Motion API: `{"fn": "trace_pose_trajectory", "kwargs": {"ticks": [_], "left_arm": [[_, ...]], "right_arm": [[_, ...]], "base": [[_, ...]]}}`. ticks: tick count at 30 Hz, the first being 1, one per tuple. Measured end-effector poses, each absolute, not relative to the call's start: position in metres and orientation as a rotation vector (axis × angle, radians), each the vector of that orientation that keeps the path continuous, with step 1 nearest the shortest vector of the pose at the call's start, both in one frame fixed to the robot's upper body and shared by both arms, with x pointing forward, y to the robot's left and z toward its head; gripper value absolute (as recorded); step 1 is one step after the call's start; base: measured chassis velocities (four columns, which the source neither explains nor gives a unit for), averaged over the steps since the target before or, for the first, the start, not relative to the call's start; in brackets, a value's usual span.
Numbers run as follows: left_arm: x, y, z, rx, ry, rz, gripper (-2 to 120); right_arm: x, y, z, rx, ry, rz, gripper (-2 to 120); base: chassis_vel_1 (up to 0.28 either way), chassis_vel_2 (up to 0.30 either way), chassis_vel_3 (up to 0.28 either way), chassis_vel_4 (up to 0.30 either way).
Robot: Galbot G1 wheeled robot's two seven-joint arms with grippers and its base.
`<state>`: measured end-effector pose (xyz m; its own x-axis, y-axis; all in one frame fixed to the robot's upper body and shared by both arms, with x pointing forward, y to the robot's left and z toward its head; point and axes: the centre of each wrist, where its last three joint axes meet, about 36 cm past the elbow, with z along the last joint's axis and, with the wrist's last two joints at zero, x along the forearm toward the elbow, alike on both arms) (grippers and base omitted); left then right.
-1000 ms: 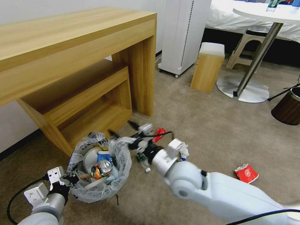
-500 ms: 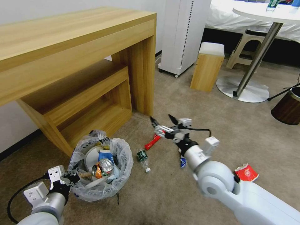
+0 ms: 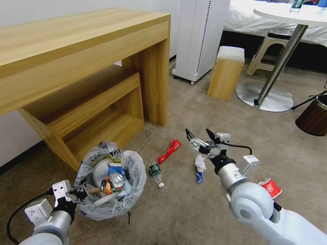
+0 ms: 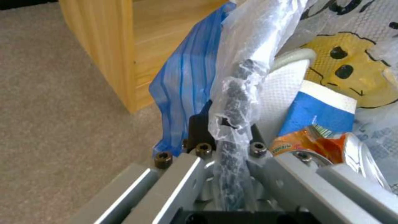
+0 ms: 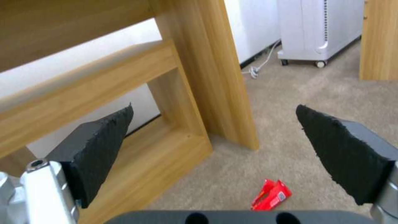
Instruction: Pick up the trash bin and place the garbage on the floor into it.
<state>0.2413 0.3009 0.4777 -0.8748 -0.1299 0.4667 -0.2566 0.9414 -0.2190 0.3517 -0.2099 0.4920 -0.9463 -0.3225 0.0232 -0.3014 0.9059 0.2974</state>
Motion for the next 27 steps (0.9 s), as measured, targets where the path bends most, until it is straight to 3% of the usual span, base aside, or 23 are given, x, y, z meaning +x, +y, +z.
{"fn": "trace_pose_trajectory", "kwargs": {"ticks": [16, 27], "left_arm": [[0.232, 0.302, 0.48, 0.32, -2.624, 0.384, 0], [0.233, 0.302, 0.477, 0.335, -2.623, 0.393, 0]], "right_arm": [[0.387, -0.183, 0.42, 0.365, -2.735, -0.332, 100], [0.386, -0.18, 0.422, 0.442, -2.779, -0.355, 100]], "base": [[0.0, 0.0, 0.0, 0.0], [0.0, 0.0, 0.0, 0.0]]}}
